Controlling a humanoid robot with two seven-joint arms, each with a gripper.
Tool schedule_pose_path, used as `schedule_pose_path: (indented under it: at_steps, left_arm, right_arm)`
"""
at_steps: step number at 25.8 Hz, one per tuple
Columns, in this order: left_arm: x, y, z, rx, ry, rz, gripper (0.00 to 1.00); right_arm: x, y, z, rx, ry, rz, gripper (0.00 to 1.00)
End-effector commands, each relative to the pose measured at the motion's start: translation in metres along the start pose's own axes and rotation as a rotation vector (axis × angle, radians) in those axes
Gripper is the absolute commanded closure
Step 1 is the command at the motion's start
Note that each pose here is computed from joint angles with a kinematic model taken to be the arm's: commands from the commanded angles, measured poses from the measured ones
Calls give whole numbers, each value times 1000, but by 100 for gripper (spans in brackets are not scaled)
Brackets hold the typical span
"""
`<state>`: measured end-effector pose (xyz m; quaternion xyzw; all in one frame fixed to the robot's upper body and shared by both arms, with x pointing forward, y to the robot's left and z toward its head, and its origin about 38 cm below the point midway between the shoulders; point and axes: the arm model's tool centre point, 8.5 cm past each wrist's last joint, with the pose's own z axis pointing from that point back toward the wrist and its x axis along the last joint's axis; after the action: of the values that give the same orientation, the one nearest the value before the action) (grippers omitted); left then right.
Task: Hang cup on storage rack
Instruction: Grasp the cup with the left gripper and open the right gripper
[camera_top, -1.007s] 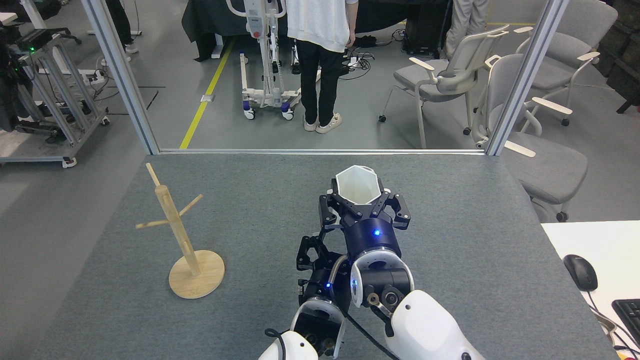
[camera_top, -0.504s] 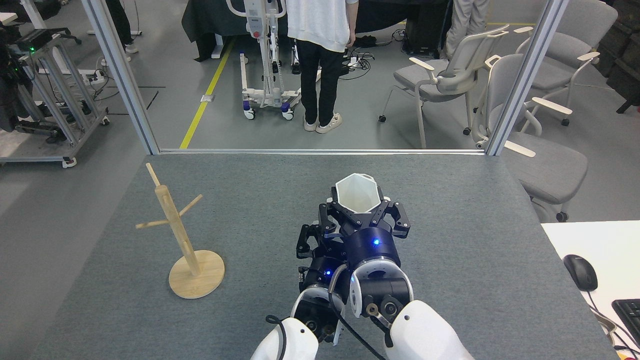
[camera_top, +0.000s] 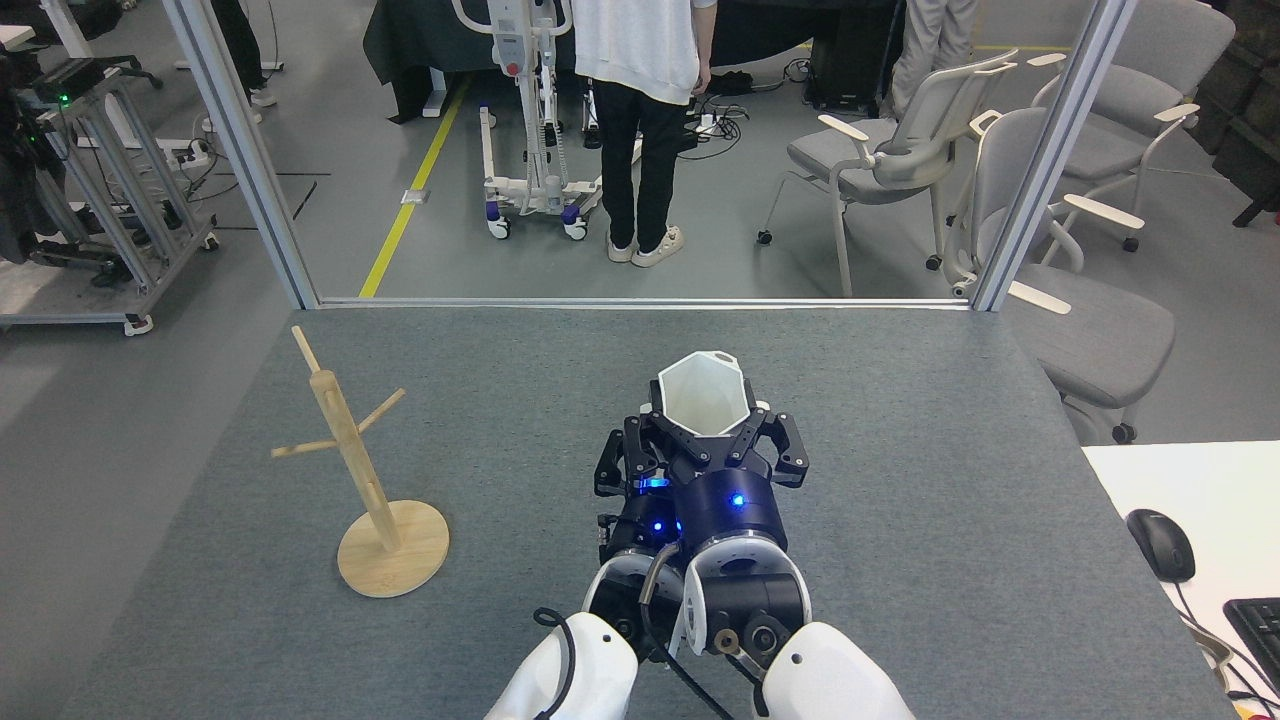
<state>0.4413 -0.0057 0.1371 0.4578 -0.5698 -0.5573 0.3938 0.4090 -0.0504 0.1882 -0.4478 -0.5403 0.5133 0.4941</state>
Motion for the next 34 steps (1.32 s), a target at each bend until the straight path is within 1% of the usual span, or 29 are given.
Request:
schedule_pose_path:
  at_steps: [1,2,4,5,6,7,8,9,10,11,15,16,17,19,21,23,34]
  left_arm:
    - [2,3,-1,1,-19,-5,49]
    - [3,3,-1,1,-33,-5,63]
    - [6,3,-1,3,-59,-8,82]
    - [6,3,-1,1,-62,-8,85]
    - [6,3,-1,0,-59,-8,86]
    - [5,2,-1,-1,-55,-8,87]
    - [5,2,-2,-3,-55,-9,88]
    - [5,1,-2,-5,-56,-8,89]
    - [5,2,-1,-3,-60,-8,92]
    - [6,2,-1,-2,-63,-7,94]
    - [7,5,-1,10,-70,-6,99]
    - [8,6,-1,16,-74,-5,100]
    - [9,6,-1,18,-83,-5,100]
    - [11,7,-1,26,-106,-8,100]
    - [12,7,-1,30,-117,-7,100]
    - [12,7,-1,28,-116,-7,100]
    - [11,6,-1,24,-113,-6,100]
  right_arm:
    - [1,2,1,20,-4,1,100]
    - [1,2,1,20,-4,1,100]
    - [1,2,0,19,-4,2,100]
    - [1,1,0,18,-3,3,100]
    - [1,2,0,19,-1,3,99]
    - [0,2,-1,20,-1,6,94]
    - [0,2,-2,19,0,8,85]
    - [-1,2,-2,20,2,8,72]
    - [-1,3,-1,22,3,8,62]
    - [-1,3,-1,22,3,8,54]
    - [-1,5,-1,24,4,10,27]
    - [-1,5,-1,22,4,10,21]
    - [-1,4,-1,17,5,10,17]
    - [-2,3,1,12,3,10,13]
    - [-6,8,3,16,8,16,6]
    - [-11,9,5,11,15,32,2]
    - [-20,18,27,-36,46,98,1]
